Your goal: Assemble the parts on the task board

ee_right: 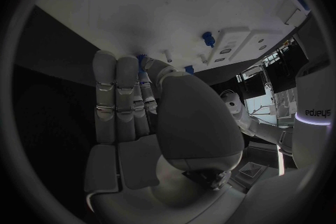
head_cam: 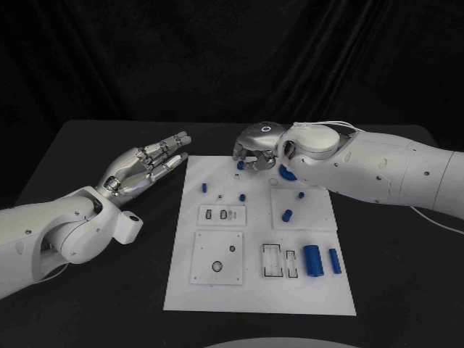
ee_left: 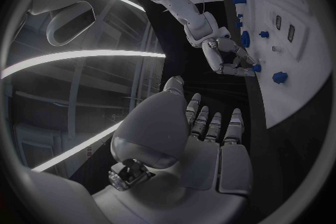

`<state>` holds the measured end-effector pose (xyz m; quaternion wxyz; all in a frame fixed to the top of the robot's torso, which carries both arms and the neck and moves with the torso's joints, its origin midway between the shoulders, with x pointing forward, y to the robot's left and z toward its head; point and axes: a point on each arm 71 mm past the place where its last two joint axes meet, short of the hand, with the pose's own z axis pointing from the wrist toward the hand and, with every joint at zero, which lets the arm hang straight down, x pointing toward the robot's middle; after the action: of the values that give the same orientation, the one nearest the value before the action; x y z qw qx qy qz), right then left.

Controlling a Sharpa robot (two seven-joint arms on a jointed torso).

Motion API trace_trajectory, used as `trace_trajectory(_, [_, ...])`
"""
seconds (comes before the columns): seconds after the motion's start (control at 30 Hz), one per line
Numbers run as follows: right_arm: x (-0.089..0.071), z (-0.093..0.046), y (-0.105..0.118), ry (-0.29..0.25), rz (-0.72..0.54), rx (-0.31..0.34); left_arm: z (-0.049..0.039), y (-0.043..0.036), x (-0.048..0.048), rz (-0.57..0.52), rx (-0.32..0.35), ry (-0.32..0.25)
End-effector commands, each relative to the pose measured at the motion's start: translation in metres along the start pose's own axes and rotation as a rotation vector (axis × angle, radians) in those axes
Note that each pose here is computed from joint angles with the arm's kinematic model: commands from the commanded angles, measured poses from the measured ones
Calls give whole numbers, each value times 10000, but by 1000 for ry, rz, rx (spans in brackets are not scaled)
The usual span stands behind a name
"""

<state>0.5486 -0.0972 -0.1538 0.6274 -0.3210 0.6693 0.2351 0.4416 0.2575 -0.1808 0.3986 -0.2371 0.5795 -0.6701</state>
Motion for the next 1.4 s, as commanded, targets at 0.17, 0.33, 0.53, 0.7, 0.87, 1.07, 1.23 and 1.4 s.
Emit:
trace_trajectory(0.17, [13,-8,-36,-2,-4,42,10,-28,8,-4,28,15])
trace_trajectory(0.33, [-17,-43,-63,-52,-7,34,0,-27,-4,-3,25,13])
trace_trajectory(0.53, [-146,-205,-183,-144,-11,33,-38,-34,-35,0,20,5])
trace_trajectory(0.7, [-363,-480,-355,-206,29,68,-72,-41,-62,4,16,-3])
trace_trajectory(0.87, [-455,-752,-498,-221,53,111,-75,-40,-67,5,15,-4])
trace_trajectory(1.07, [-429,-987,-646,-179,79,172,-57,-31,-62,3,15,1])
trace_trajectory(1.23, [-281,-1125,-738,-96,108,238,-41,-22,-56,0,15,7])
trace_trajectory(1.4, [-153,-1175,-769,-42,125,271,-32,-18,-52,-3,15,10])
